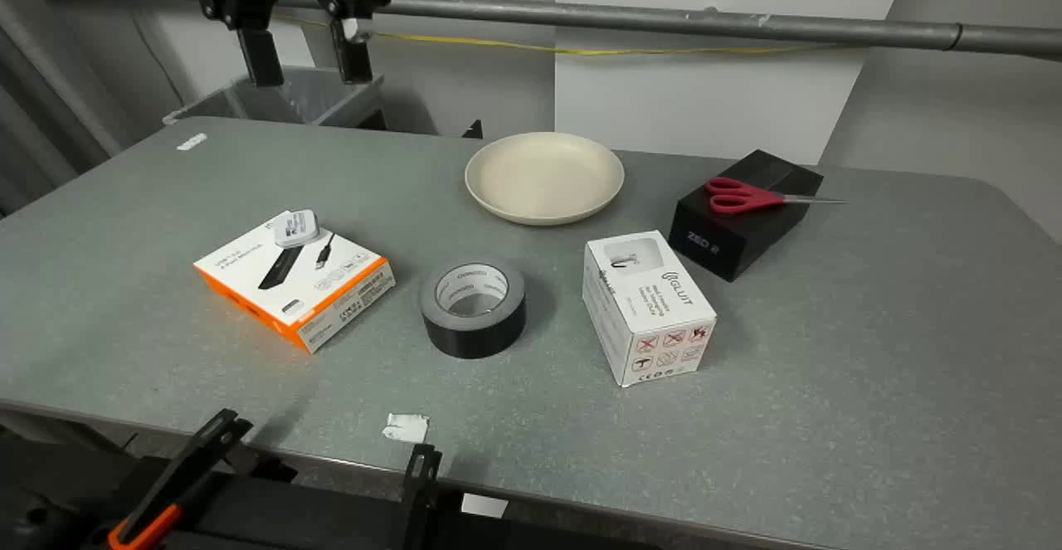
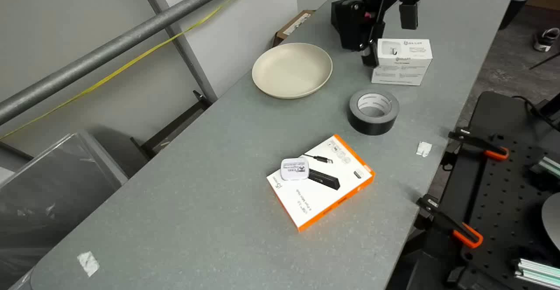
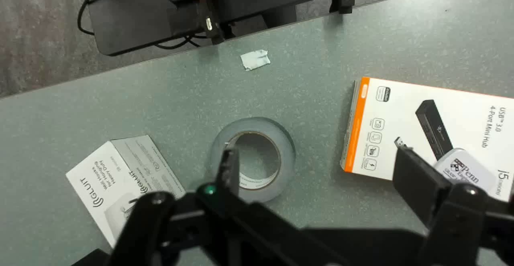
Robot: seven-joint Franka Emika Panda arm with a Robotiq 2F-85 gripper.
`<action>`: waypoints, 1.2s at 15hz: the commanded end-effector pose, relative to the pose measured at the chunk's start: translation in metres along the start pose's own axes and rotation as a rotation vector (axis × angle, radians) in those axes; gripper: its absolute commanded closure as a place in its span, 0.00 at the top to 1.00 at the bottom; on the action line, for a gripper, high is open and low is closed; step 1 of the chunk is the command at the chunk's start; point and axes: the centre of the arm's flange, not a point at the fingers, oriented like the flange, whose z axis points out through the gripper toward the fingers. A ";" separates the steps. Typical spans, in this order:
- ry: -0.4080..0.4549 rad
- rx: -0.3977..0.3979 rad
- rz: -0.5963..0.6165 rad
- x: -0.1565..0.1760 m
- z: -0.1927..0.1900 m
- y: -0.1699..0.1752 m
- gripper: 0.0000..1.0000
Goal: Put the masking tape on the plate
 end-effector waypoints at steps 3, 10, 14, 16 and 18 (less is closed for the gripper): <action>0.000 0.000 0.000 0.000 0.000 0.000 1.00; 0.184 0.050 0.037 0.015 0.050 0.001 1.00; 0.266 0.112 0.079 0.024 0.098 0.004 1.00; 0.260 0.121 0.105 0.028 0.114 0.009 1.00; 0.237 0.122 0.077 0.023 0.106 0.007 1.00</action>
